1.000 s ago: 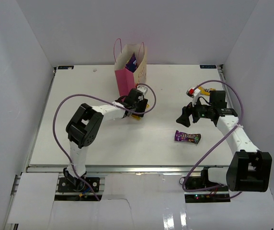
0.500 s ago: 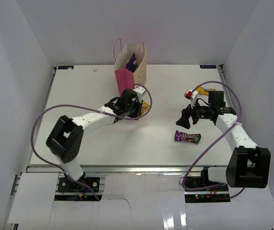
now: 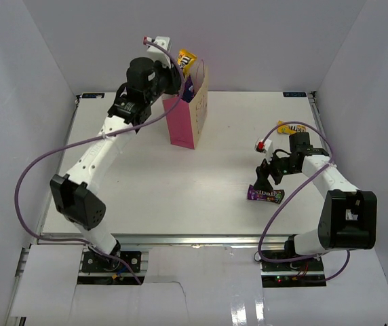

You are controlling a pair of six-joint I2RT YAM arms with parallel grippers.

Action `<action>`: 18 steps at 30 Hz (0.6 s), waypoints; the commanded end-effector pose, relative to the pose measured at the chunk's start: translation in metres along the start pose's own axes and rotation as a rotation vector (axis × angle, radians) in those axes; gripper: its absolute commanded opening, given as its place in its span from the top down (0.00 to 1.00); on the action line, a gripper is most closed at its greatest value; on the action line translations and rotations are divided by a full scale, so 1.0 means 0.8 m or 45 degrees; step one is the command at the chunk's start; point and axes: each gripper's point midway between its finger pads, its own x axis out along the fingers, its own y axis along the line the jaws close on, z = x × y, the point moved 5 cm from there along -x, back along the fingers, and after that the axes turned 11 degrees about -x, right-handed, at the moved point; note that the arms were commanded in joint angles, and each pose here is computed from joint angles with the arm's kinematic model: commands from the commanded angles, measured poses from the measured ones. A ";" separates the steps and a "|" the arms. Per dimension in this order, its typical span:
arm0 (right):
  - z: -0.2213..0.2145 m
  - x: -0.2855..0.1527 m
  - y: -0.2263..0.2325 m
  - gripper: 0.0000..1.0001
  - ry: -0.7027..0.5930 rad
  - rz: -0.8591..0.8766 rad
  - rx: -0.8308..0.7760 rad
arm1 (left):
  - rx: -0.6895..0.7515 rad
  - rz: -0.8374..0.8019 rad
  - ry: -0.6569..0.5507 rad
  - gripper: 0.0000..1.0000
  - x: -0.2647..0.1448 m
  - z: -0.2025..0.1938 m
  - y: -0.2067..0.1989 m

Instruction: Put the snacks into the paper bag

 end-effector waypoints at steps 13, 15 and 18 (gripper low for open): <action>-0.007 -0.014 -0.005 0.04 0.122 0.000 -0.146 | -0.122 0.160 0.061 0.27 0.093 0.005 0.043; -0.010 -0.010 -0.005 0.04 0.143 0.036 -0.150 | -0.136 0.130 0.044 0.23 0.083 0.017 0.034; -0.016 -0.004 -0.006 0.04 0.241 0.089 -0.214 | -0.140 0.049 0.004 0.20 0.055 0.045 0.014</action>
